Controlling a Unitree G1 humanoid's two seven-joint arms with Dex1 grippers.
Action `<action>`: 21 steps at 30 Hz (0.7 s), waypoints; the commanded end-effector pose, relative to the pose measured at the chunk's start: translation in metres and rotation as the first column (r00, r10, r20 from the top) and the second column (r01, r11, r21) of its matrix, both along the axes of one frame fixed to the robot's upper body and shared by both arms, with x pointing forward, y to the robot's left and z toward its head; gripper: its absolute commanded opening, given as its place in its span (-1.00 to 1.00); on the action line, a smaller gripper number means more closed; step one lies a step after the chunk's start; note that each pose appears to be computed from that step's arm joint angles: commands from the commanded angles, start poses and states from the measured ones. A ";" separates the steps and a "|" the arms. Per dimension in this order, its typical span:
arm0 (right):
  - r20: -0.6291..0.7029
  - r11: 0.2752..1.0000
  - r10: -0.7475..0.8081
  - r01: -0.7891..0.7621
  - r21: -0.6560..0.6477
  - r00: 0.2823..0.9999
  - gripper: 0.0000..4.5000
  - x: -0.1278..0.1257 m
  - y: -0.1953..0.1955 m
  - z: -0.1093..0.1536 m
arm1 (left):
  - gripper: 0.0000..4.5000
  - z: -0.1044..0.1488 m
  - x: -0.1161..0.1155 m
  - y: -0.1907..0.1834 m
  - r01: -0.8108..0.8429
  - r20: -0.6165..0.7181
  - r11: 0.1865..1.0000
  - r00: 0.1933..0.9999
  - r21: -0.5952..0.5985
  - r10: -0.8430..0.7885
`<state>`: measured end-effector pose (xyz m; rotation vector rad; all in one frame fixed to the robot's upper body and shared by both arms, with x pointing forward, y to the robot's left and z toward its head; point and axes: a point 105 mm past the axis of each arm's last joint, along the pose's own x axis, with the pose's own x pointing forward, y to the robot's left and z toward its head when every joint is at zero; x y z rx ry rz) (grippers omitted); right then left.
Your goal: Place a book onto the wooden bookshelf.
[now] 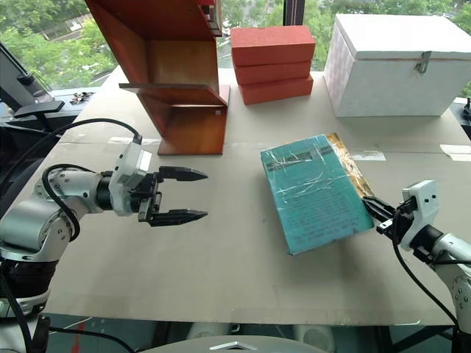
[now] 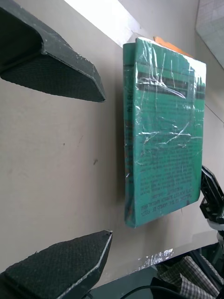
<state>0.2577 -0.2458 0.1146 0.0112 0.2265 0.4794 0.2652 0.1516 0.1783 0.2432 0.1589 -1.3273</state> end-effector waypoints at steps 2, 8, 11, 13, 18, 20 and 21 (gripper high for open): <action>0.124 0.994 -0.004 0.018 -0.111 0.992 -0.94 -0.009 -0.016 0.028 | 1.00 -0.021 0.007 -0.035 -0.136 -0.223 0.986 0.968 -0.093 0.113; 0.086 0.980 0.155 -0.142 -0.140 0.984 -0.10 -0.051 -0.006 0.047 | 1.00 -0.054 0.014 -0.070 -0.320 -0.585 0.940 0.788 -0.121 0.193; 0.067 0.969 0.223 -0.213 -0.123 0.973 0.54 -0.074 0.003 0.054 | 1.00 -0.057 0.007 -0.094 -0.279 -0.738 0.945 0.671 -0.172 0.064; 0.060 0.963 0.259 -0.253 -0.096 0.964 0.92 -0.089 0.008 0.058 | 1.00 -0.064 0.010 -0.107 -0.281 -0.800 0.946 0.599 -0.164 0.039; 0.074 0.967 0.251 -0.247 -0.068 0.965 0.96 -0.108 0.017 0.067 | 1.00 -0.092 0.031 -0.128 -0.376 -0.890 0.926 0.436 -0.043 0.136; 0.102 0.970 0.238 -0.231 -0.071 0.966 0.96 -0.113 0.020 0.072 | 1.00 -0.094 0.036 -0.141 -0.391 -0.921 0.920 0.372 -0.044 0.113; 0.097 0.970 0.239 -0.234 -0.059 0.966 0.96 -0.118 0.023 0.072 | 1.00 -0.094 0.037 -0.147 -0.392 -0.931 0.918 0.352 -0.053 0.096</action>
